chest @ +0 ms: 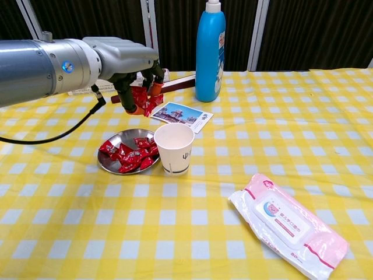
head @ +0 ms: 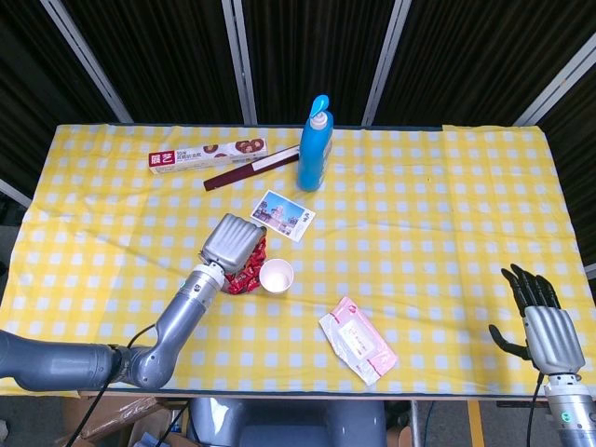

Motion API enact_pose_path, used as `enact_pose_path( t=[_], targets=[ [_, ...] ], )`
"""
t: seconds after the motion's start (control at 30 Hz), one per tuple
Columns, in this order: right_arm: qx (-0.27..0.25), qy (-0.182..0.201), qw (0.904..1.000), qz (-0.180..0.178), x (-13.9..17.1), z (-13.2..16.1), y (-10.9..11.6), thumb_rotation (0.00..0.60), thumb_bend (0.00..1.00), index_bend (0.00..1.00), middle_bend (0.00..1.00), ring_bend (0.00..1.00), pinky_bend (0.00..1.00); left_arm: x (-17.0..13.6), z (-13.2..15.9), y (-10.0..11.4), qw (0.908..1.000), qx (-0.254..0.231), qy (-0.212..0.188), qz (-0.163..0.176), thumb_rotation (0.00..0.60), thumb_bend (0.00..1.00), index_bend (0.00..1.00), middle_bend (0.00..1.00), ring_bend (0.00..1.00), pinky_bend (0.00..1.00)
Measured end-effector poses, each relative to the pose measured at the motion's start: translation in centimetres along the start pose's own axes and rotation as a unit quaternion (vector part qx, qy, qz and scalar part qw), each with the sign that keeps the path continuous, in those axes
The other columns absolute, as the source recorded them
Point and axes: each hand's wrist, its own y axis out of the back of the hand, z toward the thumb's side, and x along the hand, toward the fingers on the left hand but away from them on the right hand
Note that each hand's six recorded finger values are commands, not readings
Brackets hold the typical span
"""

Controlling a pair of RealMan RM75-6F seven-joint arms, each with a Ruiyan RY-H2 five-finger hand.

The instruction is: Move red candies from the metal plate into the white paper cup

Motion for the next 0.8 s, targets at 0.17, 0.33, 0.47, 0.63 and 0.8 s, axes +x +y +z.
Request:
enact_pose_path(
  t=[0.17,0.33,0.47,0.63,0.8],
  targets=[
    [-0.001,0.001,1.0000,-0.001,0.0,0.0,0.1,0.600,0.39,0.00,0.00,0.00,0.00,0.1,2.0,-0.2,0.9999,-0.003,-0.014,-0.005,0.600,0.41,0.59,0.70,0.84,0.90],
    [-0.003,0.001,1.0000,-0.002,0.0,0.0,0.1,0.600,0.39,0.00,0.00,0.00,0.00,0.1,3.0,-0.6,0.9997,0.000,-0.021,-0.010,0.600,0.41,0.59,0.70,0.84,0.90],
    [-0.004,0.003,1.0000,-0.002,0.1,0.1,0.1,0.600,0.39,0.00,0.00,0.00,0.00,0.2,3.7,-0.8,0.9996,0.000,-0.025,-0.012,0.600,0.41,0.60,0.70,0.84,0.90],
    [-0.006,0.004,1.0000,-0.003,0.1,0.1,0.2,0.600,0.39,0.00,0.00,0.00,0.00,0.3,4.3,-1.2,0.9994,0.002,-0.028,-0.019,0.600,0.41,0.60,0.70,0.84,0.90],
    [-0.009,0.005,0.9999,-0.004,0.1,0.2,0.2,0.600,0.39,0.00,0.00,0.00,0.00,0.3,4.8,-1.5,0.9992,0.004,-0.032,-0.026,0.600,0.41,0.60,0.70,0.84,0.90]
  ],
)
